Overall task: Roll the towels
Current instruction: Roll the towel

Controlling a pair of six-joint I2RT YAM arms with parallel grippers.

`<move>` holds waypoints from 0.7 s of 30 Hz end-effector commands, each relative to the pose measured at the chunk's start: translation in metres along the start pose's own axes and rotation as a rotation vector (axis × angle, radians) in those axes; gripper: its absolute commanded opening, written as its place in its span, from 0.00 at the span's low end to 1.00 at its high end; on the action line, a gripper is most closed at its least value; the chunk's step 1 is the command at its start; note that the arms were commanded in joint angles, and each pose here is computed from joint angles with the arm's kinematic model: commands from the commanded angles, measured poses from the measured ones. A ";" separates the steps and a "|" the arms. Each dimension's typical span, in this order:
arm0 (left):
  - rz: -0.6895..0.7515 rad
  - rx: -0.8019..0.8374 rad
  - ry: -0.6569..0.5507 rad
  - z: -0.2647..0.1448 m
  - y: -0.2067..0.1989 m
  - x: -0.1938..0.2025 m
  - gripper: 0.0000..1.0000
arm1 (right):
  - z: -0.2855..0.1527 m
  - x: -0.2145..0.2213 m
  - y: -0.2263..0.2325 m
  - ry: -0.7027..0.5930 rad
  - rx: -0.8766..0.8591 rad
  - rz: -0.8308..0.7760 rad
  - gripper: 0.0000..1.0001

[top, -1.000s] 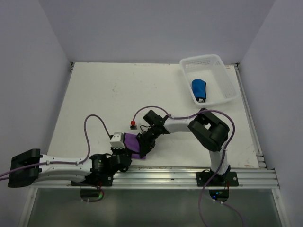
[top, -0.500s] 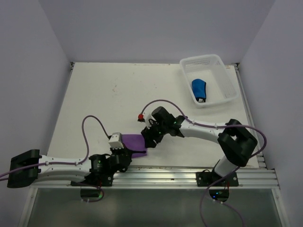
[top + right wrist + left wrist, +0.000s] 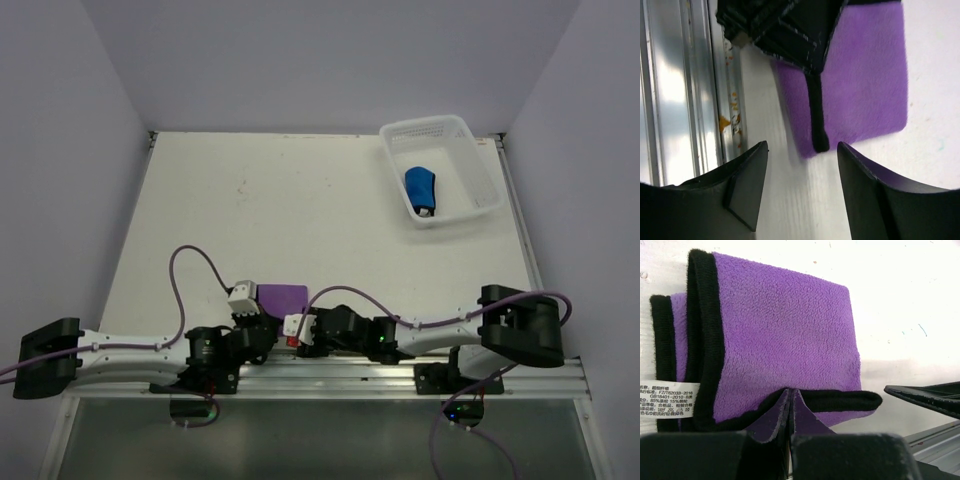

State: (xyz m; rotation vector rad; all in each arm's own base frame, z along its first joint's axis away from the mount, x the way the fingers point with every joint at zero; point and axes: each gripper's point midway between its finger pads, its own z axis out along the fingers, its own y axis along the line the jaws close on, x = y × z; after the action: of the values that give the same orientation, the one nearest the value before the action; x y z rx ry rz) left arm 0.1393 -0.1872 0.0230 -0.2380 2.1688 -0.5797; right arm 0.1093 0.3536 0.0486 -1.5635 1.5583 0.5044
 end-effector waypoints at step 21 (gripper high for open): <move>0.014 -0.038 0.025 -0.003 0.012 0.004 0.00 | 0.041 -0.044 0.003 -0.178 0.114 -0.100 0.31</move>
State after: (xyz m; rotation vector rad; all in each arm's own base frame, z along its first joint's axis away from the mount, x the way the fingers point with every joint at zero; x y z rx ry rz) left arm 0.1364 -0.1845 0.0214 -0.2389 2.1863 -0.5787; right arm 0.1144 0.3945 0.0524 -1.4814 1.3724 0.4336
